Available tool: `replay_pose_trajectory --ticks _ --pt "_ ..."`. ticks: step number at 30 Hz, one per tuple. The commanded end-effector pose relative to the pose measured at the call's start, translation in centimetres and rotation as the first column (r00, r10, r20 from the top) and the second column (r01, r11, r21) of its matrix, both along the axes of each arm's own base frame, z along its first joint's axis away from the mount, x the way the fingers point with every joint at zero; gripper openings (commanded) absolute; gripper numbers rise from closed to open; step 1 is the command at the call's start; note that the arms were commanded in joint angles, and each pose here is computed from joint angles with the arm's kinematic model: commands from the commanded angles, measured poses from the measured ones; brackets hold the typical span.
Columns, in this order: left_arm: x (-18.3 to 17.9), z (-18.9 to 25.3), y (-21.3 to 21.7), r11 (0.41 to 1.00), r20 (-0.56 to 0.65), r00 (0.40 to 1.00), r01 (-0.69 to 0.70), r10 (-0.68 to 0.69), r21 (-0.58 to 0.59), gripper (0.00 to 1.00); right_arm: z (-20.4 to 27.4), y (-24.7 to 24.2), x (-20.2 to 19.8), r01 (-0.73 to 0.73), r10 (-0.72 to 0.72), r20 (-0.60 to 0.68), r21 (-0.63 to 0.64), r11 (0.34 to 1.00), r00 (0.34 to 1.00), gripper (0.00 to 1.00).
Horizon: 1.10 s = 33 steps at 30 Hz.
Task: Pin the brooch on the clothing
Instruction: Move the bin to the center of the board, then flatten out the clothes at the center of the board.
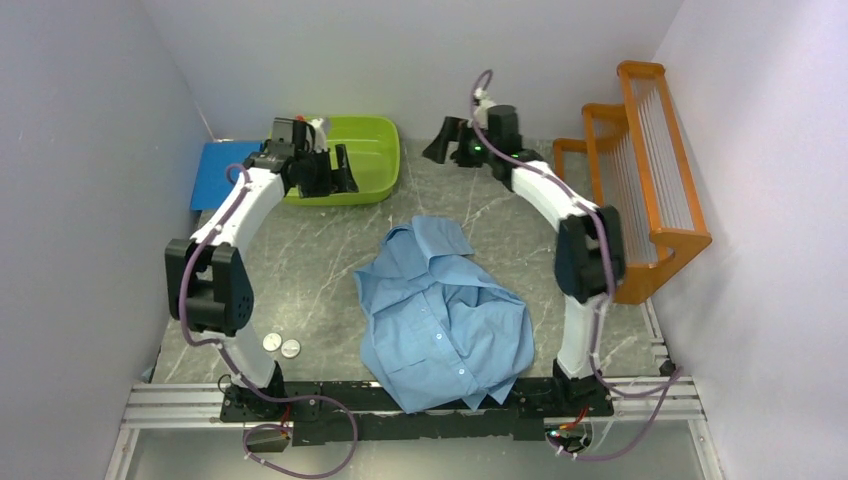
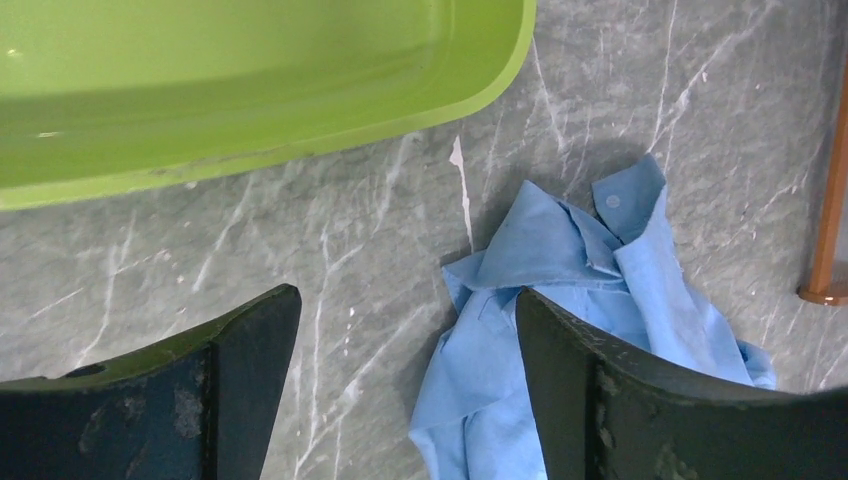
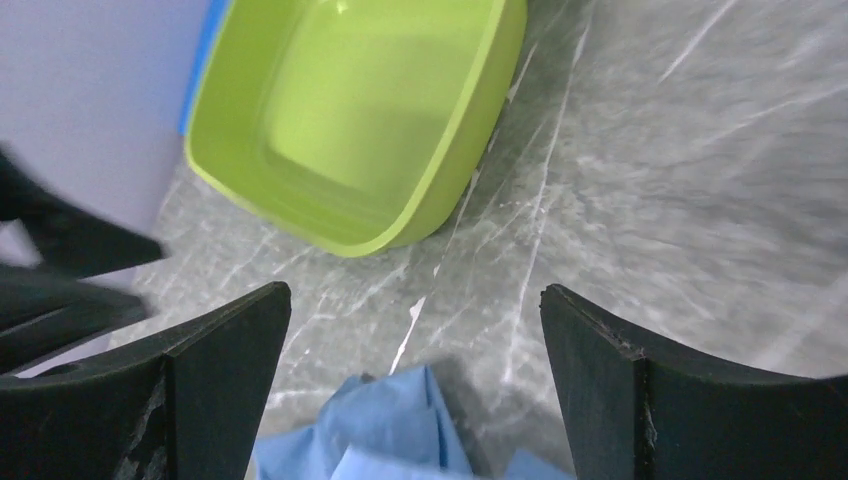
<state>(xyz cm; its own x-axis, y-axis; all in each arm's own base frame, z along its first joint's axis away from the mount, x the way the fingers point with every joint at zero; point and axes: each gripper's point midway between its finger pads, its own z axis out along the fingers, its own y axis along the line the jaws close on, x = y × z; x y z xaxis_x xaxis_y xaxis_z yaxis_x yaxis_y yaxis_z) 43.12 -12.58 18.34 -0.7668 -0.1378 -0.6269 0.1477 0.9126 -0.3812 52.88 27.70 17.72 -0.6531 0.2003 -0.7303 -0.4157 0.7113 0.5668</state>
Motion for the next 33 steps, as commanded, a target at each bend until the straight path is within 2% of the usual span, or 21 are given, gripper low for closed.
replay_pose_trajectory --ticks 1,6,8,13,17,19,22,28,33 --pt "0.7 -1.1 -3.9 0.998 -0.052 0.996 0.069 -0.069 0.001 0.83 8.8 -4.5 -4.2 0.063 -0.059 0.195 -0.011 0.998 0.979 1.0" --pt "2.5 -1.5 -9.4 0.988 -0.029 0.99 0.142 -0.14 0.063 0.8 9.2 -7.7 -11.7 0.113 -0.109 0.2 -0.01 0.993 0.974 1.0" --pt "3.7 -2.0 -11.5 0.985 -0.024 0.987 0.161 -0.159 0.066 0.79 7.8 -8.3 -14.3 0.111 -0.109 0.165 -0.006 0.994 0.98 1.0" --pt "7.6 -4.2 -15.1 0.985 -0.024 0.988 0.154 -0.152 0.08 0.77 6.3 -9.6 -19.0 0.097 -0.091 0.145 -0.032 0.995 0.985 1.0" --pt "11.3 -6.0 -15.7 0.993 -0.002 0.997 0.071 -0.071 0.09 0.77 3.5 -11.7 -20.7 0.153 -0.144 0.077 -0.137 0.979 0.987 1.0" --pt "12.6 -6.9 -15.7 0.994 0.018 0.999 0.041 -0.044 0.104 0.72 2.3 -12.2 -21.5 0.16 -0.155 0.041 -0.165 0.973 0.987 1.0" --pt "14.2 -7.8 -15.3 0.992 0.059 0.998 -0.016 0.009 0.122 0.71 0.5 -12.5 -22.8 0.16 -0.164 -0.012 -0.168 0.973 0.986 1.0" --pt "15.9 -7.7 -11.8 0.951 0.145 0.982 -0.157 0.121 0.267 0.72 -1.8 -12.9 -24.4 0.172 -0.185 -0.069 -0.166 0.971 0.98 1.0" --pt "14.8 -4.2 -15.1 0.989 0.179 0.984 0.0 -0.026 0.147 0.81 -2.0 -12.8 -25.0 0.146 -0.161 -0.078 -0.176 0.974 0.984 1.0"
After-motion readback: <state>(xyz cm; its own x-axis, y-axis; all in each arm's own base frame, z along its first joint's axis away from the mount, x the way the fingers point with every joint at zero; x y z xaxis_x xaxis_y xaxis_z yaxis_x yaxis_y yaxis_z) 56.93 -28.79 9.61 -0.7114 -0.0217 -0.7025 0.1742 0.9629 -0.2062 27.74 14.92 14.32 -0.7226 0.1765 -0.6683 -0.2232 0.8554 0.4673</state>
